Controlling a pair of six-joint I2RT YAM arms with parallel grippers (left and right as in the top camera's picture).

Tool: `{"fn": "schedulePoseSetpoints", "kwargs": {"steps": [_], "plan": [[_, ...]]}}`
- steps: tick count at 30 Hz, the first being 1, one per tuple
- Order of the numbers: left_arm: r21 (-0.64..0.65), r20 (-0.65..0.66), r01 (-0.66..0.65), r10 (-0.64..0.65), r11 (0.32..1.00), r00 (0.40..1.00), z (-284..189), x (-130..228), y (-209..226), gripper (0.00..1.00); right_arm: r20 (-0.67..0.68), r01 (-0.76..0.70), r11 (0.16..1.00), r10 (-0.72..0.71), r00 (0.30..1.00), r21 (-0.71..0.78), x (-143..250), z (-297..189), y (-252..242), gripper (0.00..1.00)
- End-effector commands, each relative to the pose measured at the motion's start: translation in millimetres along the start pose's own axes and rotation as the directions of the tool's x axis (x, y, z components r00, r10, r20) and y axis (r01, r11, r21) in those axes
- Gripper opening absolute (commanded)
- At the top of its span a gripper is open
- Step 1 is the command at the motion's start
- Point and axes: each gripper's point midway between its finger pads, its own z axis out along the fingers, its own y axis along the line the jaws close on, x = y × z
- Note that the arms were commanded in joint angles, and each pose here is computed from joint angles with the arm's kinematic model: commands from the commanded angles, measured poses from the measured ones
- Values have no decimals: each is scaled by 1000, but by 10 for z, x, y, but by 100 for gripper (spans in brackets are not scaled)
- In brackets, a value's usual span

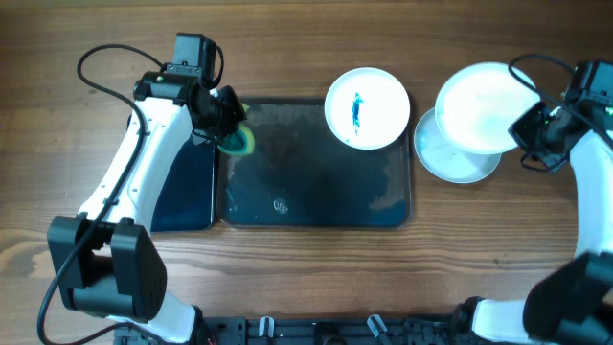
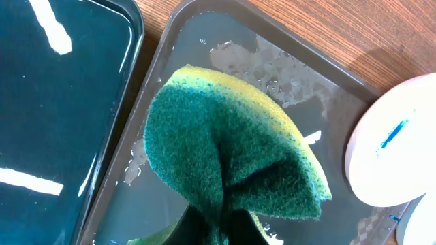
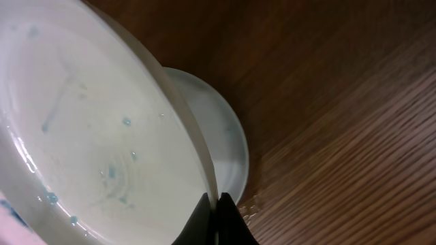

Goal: Clean dirty plates on tray and stack at the side
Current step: 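Carry the plate right with the right gripper and stack it on plate, then move right gripper to the blue-stained plate and drag it onto tray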

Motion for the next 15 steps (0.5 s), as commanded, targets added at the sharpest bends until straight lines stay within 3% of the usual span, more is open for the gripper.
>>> {"fn": "schedulePoseSetpoints", "kwargs": {"steps": [1, 9, 15], "plan": [[-10, 6, 10, -10, 1000, 1000, 29, -18, 2, 4, -122, 5, 999, 2, 993, 53, 159, 400, -92, 4], [-10, 7, 10, -10, 1000, 1000, 29, -19, 1, 4, -278, 97, 995, -86, 957, 25, 421, 686, -95, 6], [-10, 7, 10, -10, 1000, 1000, 29, -19, 1, 4, -288, 118, 993, -110, 951, 10, 458, 574, -86, 21]]}}
